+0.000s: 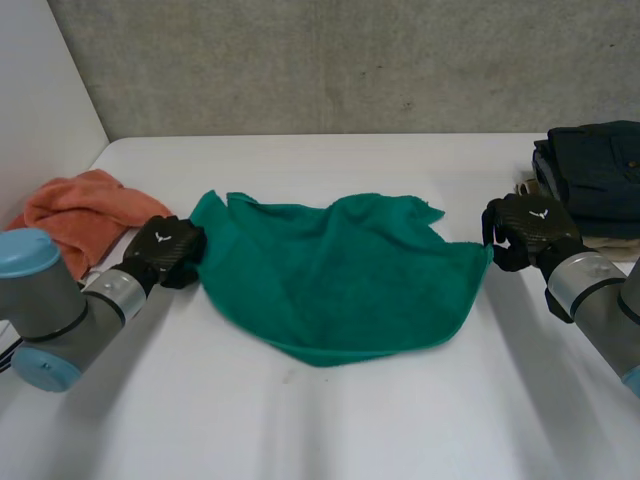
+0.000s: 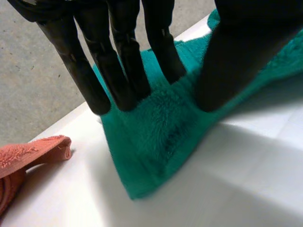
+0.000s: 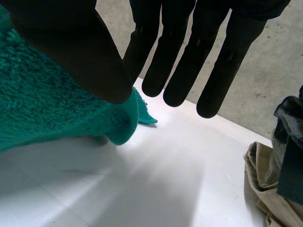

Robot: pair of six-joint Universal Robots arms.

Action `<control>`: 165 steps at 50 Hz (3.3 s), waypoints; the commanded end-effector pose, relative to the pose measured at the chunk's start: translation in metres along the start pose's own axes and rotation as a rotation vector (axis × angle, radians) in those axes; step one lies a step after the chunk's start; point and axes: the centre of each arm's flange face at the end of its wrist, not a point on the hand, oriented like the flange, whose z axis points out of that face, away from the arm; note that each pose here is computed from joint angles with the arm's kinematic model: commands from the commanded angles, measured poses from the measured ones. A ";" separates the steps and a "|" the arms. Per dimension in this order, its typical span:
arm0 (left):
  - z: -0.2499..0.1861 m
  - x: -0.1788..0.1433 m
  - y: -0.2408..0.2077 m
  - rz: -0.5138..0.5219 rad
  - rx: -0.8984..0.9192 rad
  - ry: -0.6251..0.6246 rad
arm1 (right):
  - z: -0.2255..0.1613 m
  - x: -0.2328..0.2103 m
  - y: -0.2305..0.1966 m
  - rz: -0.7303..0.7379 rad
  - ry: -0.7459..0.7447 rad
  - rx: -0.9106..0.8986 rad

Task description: Fold the laundry.

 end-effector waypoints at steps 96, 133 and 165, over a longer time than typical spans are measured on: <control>-0.118 -0.006 -0.255 0.043 0.500 -0.160 | 0.016 -0.099 -0.039 0.195 -0.138 -0.041; -0.190 -0.043 -0.303 -0.001 0.568 -0.269 | 0.026 -0.040 -0.132 -0.221 0.115 0.213; 0.005 -0.028 -0.152 0.011 0.021 -0.175 | 0.046 0.007 -0.100 -0.496 0.098 -0.076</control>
